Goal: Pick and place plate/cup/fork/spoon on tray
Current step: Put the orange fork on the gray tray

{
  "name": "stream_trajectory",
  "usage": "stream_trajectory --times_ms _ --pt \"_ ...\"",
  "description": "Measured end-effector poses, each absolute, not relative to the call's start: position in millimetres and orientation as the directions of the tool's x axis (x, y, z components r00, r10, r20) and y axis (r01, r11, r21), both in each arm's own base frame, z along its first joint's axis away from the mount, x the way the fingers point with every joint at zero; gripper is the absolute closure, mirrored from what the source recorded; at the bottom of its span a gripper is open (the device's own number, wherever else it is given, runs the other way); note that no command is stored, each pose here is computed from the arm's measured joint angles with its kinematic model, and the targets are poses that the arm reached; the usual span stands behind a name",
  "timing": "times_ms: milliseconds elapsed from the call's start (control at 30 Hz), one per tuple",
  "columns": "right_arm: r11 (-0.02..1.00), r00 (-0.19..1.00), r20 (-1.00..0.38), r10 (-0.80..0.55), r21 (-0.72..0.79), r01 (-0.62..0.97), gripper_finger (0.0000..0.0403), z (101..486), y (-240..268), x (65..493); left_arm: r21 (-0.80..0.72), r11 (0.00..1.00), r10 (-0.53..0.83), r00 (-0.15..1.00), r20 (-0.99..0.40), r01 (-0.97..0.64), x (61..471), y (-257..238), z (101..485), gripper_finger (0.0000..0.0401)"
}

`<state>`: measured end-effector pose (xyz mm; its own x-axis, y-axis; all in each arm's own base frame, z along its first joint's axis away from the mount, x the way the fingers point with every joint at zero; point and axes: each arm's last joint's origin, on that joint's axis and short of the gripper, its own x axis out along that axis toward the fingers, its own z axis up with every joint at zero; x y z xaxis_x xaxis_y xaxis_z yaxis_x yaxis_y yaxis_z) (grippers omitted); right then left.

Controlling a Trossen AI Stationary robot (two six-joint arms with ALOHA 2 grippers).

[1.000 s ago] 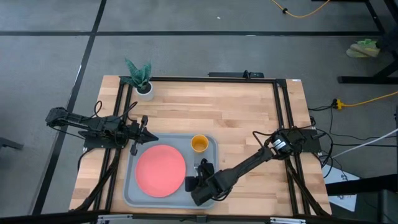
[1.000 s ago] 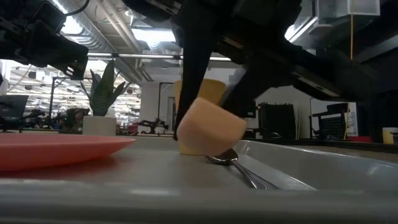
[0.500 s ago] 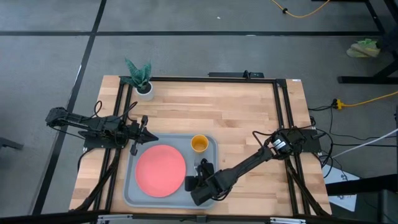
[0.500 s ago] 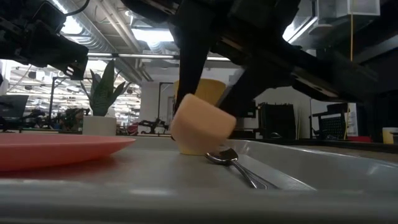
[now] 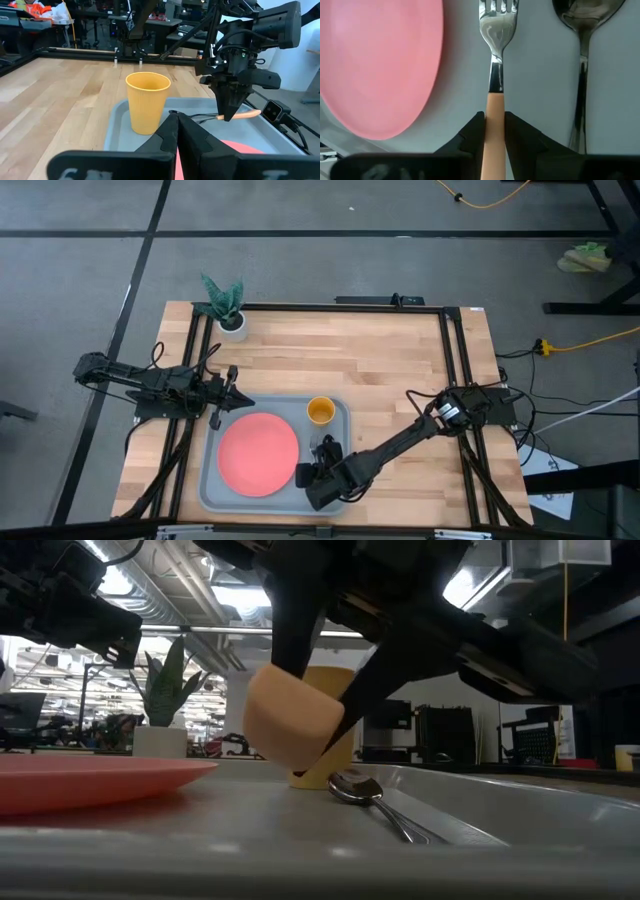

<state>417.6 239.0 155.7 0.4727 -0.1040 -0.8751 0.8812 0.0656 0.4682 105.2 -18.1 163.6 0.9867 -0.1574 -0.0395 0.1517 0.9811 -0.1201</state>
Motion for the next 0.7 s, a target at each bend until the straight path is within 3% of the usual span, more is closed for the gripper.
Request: stream_trajectory --times_ms 700 --pt "0.068 0.457 -0.882 -0.115 0.452 0.889 0.0329 148.2 236.3 414.4 -0.12 0.981 -0.157 0.987 -0.039 0.151 105.2 -18.1 163.6 0.0401"
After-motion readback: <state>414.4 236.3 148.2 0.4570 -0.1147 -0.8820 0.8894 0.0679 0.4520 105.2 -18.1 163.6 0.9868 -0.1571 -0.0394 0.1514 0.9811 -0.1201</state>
